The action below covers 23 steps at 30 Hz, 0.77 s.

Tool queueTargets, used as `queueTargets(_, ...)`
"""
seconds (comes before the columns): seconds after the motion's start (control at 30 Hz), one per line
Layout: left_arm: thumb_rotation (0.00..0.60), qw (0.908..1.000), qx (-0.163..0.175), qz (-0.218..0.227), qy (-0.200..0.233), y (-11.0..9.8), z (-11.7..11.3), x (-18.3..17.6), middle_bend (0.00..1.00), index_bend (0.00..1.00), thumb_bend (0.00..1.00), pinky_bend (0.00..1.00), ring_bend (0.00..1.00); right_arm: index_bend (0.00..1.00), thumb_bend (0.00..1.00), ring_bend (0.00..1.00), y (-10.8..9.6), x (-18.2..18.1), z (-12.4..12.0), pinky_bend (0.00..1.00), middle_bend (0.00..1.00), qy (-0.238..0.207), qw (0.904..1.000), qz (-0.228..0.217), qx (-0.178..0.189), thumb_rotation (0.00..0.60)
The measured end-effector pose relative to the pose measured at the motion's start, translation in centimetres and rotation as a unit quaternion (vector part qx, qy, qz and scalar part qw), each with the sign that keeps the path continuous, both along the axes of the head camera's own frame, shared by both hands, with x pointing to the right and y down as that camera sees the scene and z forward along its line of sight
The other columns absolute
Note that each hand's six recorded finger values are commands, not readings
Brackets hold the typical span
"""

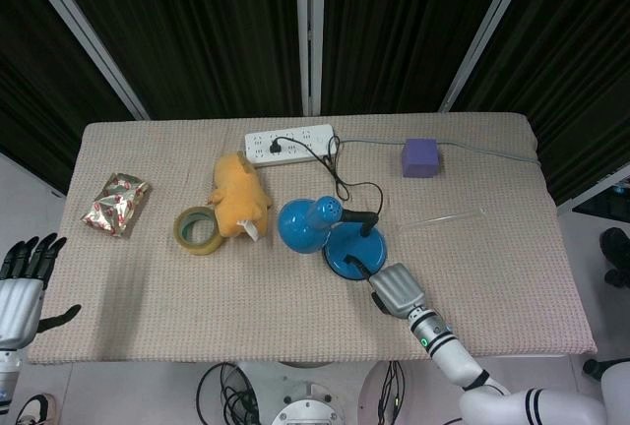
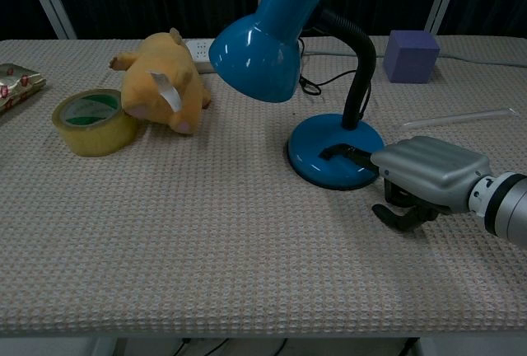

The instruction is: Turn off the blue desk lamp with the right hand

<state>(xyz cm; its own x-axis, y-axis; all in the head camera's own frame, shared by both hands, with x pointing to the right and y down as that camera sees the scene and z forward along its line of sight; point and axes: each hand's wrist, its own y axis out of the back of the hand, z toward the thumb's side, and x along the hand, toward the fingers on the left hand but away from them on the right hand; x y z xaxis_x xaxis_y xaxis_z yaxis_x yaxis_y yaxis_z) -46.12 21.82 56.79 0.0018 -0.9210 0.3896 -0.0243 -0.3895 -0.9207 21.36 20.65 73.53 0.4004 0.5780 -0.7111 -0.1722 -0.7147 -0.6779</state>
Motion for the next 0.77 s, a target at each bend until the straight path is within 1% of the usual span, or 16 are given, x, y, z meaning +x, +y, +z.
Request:
queueTargets(0.1,0.600,1.0000,0.002,0.001,0.000,-0.1,-0.1,0.1,0.02,0.06,0.10,0.00,0.00,0.00,0.48,0.96,-0.3,0.0,-0.6,0.93,1.00,-0.005,0.9999,0.000,0.011,0.600)
queueTargets(0.2,0.600,1.0000,0.003,0.000,0.001,-0.1,-0.2,0.1,0.02,0.06,0.10,0.00,0.00,0.00,0.48,0.95,-0.6,0.2,-1.9,0.93,1.00,-0.008,0.9991,-0.007,0.042,0.600)
queueTargets(0.3,0.600,1.0000,0.002,0.001,0.001,-0.2,-0.1,0.1,0.02,0.06,0.10,0.00,0.00,0.00,0.46,0.95,-0.7,1.3,-4.3,0.93,1.00,-0.012,0.9963,-0.010,0.085,0.600)
queueTargets(0.37,0.600,1.0000,0.002,0.002,0.002,-0.2,-0.1,0.2,0.02,0.06,0.10,0.00,0.00,0.00,0.43,0.95,-0.8,3.0,-6.5,0.93,1.00,-0.010,0.9934,-0.001,0.114,0.600)
queueTargets(0.43,0.600,1.0000,0.002,0.004,0.003,-0.2,-0.1,0.3,0.02,0.06,0.10,0.00,0.00,0.00,0.39,0.89,-1.2,5.6,-8.8,0.88,0.95,-0.001,0.9890,0.018,0.147,0.600)
queueTargets(0.47,0.600,1.0000,0.002,0.005,0.004,-0.2,-0.1,0.4,0.02,0.06,0.10,0.00,0.00,0.00,0.36,0.82,-1.4,6.7,-9.7,0.84,0.89,0.003,0.9863,0.028,0.163,0.600)
queueTargets(0.5,0.600,1.0000,0.001,0.005,0.004,-0.2,0.0,0.5,0.02,0.06,0.10,0.00,0.00,0.00,0.33,0.75,-1.6,7.8,-10.7,0.78,0.80,0.007,0.9830,0.039,0.179,0.600)
queueTargets(0.53,0.600,1.0000,0.001,0.006,0.005,-0.2,0.0,0.6,0.02,0.06,0.10,0.00,0.00,0.00,0.30,0.66,-1.8,9.2,-11.8,0.73,0.70,0.012,0.9778,0.057,0.201,0.600)
queueTargets(0.57,0.600,1.0000,0.001,0.007,0.005,-0.2,-0.1,0.7,0.02,0.06,0.10,0.00,0.00,0.00,0.27,0.59,-1.9,10.3,-12.6,0.69,0.63,0.016,0.9732,0.071,0.218,0.600)
queueTargets(0.6,0.600,0.9999,0.002,0.009,0.005,-0.3,-0.1,0.8,0.02,0.06,0.10,0.00,0.00,0.00,0.24,0.46,-2.0,11.5,-13.4,0.61,0.51,0.021,0.9680,0.086,0.235,0.600)
queueTargets(0.63,0.600,0.9999,0.002,0.010,0.005,-0.3,-0.1,0.9,0.02,0.06,0.10,0.00,0.00,0.00,0.21,0.31,-2.0,13.3,-14.4,0.50,0.38,0.029,0.9605,0.107,0.255,0.600)
queueTargets(0.67,0.600,0.9999,0.002,0.011,0.004,-0.4,-0.1,1.0,0.02,0.06,0.10,0.00,0.00,0.00,0.20,0.21,-2.0,14.6,-15.1,0.40,0.29,0.035,0.9550,0.121,0.268,0.600)
queueTargets(0.7,0.600,0.9999,0.002,0.011,0.004,-0.4,0.0,1.0,0.02,0.06,0.10,0.00,0.00,0.00,0.17,0.07,-1.9,15.8,-15.7,0.22,0.14,0.040,0.9501,0.134,0.279,0.600)
queueTargets(0.73,0.600,0.9999,0.001,0.011,0.004,-0.4,0.0,1.0,0.02,0.06,0.10,0.00,0.00,0.00,0.16,0.02,-1.8,17.4,-16.2,0.11,0.07,0.049,0.9446,0.147,0.289,0.600)
queueTargets(0.77,0.600,0.9999,0.000,0.011,0.003,-0.4,0.0,1.0,0.02,0.06,0.10,0.00,0.00,0.00,0.14,0.00,-1.7,18.5,-16.5,0.05,0.03,0.059,0.9411,0.156,0.294,0.600)
